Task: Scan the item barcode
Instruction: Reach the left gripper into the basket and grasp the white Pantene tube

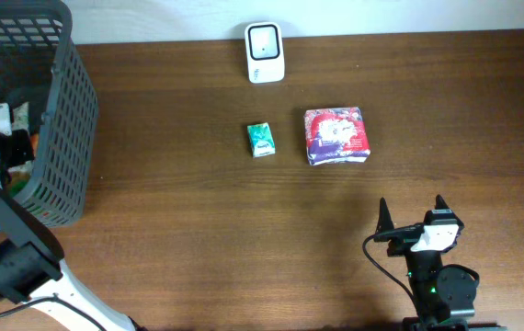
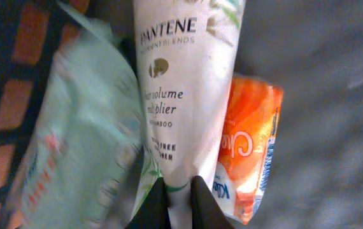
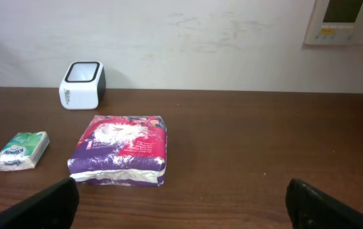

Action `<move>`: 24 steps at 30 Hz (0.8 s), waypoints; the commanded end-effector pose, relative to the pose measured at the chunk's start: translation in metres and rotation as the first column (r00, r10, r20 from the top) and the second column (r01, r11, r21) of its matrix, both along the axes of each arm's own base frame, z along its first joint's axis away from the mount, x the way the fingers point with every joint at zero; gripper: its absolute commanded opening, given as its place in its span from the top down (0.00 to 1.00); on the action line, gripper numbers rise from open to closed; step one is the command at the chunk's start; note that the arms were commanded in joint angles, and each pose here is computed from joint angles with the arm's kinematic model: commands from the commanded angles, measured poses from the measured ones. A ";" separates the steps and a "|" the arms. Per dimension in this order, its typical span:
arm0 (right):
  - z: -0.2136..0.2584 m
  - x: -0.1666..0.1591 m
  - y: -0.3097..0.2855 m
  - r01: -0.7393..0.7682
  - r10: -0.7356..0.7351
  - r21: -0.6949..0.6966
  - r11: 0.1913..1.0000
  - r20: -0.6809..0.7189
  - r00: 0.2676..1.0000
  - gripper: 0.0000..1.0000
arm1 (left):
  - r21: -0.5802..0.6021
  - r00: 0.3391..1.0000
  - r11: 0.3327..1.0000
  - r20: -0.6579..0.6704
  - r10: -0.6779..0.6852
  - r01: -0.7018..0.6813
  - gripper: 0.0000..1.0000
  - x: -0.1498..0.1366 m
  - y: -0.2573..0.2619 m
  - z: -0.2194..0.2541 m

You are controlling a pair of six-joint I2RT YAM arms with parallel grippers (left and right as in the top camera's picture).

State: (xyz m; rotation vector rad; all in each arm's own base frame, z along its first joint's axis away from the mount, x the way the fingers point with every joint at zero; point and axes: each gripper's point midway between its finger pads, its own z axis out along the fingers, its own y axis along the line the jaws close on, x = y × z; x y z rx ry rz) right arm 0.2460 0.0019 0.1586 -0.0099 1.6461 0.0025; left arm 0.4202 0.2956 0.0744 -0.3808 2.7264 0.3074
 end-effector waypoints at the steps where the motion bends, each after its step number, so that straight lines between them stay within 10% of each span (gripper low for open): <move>1: -0.003 0.000 0.000 -0.001 0.000 -0.007 1.000 -0.004 1.000 0.01 | -0.230 0.934 0.969 0.357 -0.006 0.094 1.00 0.054 -0.049 0.089; 6: -0.003 0.000 0.000 -0.001 0.000 -0.007 1.000 -0.004 1.000 0.01 | -0.357 0.722 0.895 0.690 0.059 0.268 1.00 0.077 -0.092 0.232; 12: -0.003 0.000 0.000 -0.001 0.000 -0.007 1.000 -0.004 1.000 0.01 | -0.392 0.630 0.883 0.761 0.155 0.256 0.98 0.061 -0.103 0.298; 16: -0.003 0.000 0.000 -0.001 0.000 -0.007 1.000 -0.004 1.000 0.02 | -0.343 0.694 0.921 0.709 0.123 0.187 0.58 0.059 -0.095 0.271; 24: -0.003 0.000 0.000 -0.001 0.000 -0.007 1.000 -0.004 1.000 0.02 | -0.307 0.875 0.948 0.478 0.075 0.087 0.32 0.089 -0.083 0.138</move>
